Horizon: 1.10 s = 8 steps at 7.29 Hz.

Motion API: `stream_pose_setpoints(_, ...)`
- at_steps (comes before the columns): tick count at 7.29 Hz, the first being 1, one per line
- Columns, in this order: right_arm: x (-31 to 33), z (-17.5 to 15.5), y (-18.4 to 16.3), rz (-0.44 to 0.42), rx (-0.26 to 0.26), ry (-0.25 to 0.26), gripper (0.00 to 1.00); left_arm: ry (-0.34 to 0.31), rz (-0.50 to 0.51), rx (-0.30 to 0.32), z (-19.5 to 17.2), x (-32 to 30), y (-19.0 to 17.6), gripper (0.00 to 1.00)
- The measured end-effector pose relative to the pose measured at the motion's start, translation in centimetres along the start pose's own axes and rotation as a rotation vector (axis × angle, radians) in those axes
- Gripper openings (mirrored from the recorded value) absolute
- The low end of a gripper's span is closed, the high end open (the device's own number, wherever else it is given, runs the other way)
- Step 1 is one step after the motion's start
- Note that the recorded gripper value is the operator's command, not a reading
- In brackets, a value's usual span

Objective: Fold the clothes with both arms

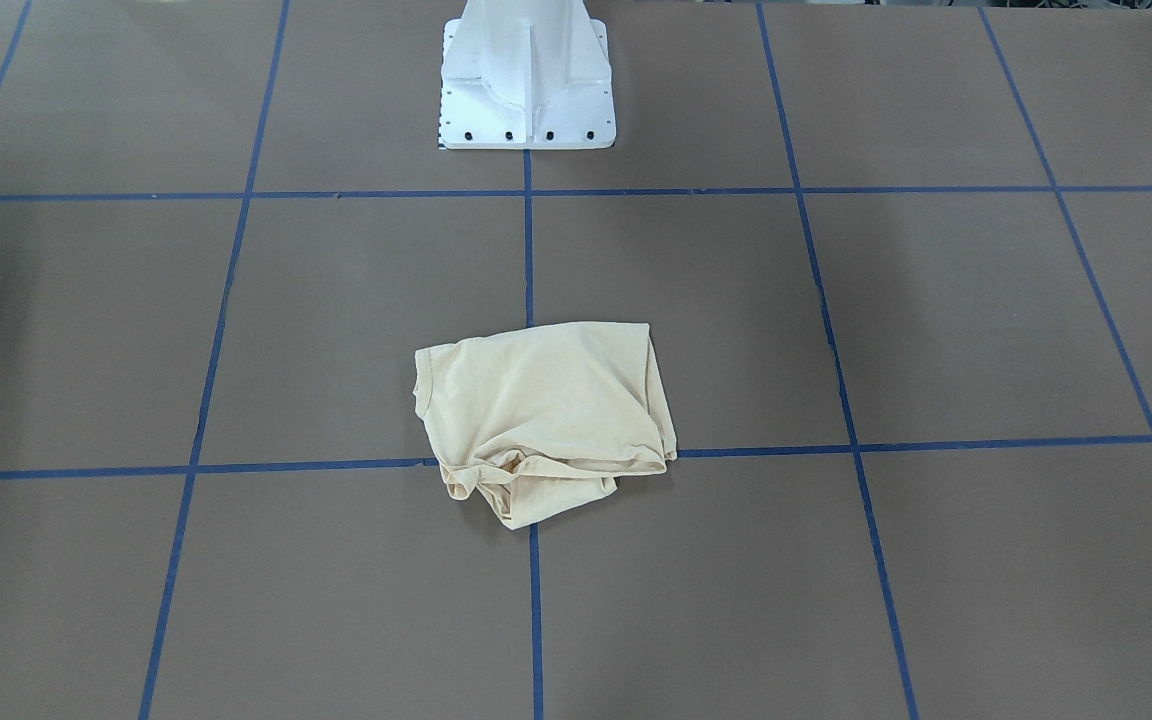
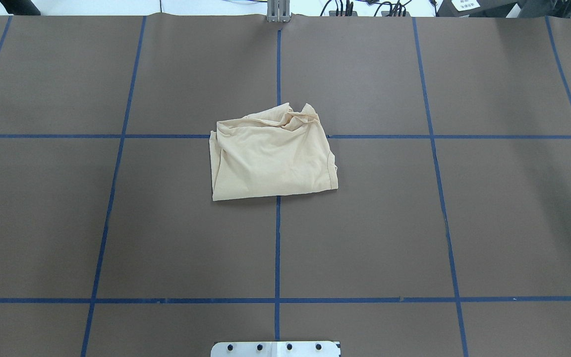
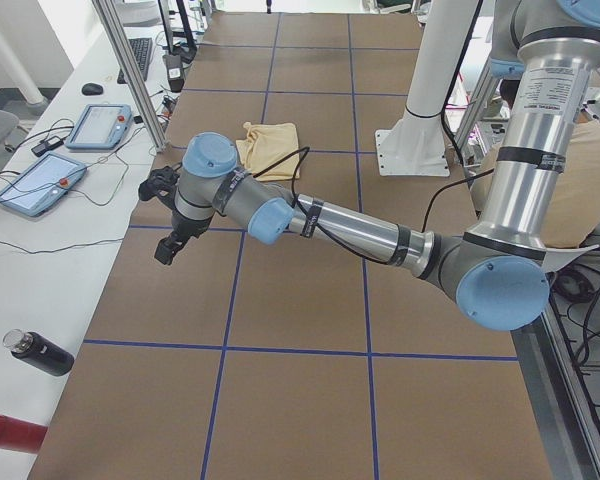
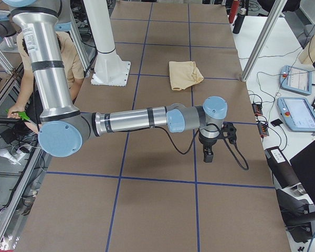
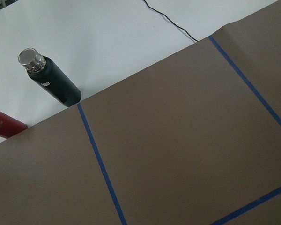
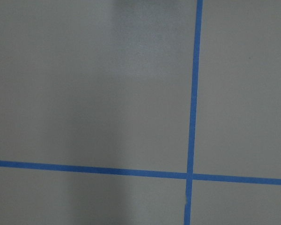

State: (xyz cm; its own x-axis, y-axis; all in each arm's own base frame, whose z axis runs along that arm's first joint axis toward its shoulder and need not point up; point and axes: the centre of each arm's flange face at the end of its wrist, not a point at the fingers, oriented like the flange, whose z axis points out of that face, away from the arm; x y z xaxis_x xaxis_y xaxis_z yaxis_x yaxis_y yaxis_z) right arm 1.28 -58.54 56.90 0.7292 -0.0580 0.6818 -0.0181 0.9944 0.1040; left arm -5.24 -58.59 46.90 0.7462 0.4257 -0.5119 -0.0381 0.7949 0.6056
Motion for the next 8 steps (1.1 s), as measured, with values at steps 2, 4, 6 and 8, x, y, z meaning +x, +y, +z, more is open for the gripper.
stream_pose_setpoints(2, 0.1, 0.5, 0.1, 0.005, -0.012, -0.024, 1.0, -0.006, -0.027, -0.008, -1.0, -0.6, 0.1, 1.0)
stream_pose_setpoints(4, 0.2, 0.7, 0.0, 0.008, -0.017, -0.028, 1.0, -0.008, -0.042, -0.005, -3.2, 0.1, -1.5, 1.0)
stream_pose_setpoints(6, 0.5, 1.1, 0.2, 0.018, -0.026, -0.033, 1.0, -0.016, -0.012, 0.038, -5.5, 1.5, -2.7, 1.0)
stream_pose_setpoints(8, 0.6, 1.5, 0.2, 0.027, -0.038, -0.064, 1.0, -0.031, -0.006, 0.066, -6.8, 1.2, -2.7, 1.0)
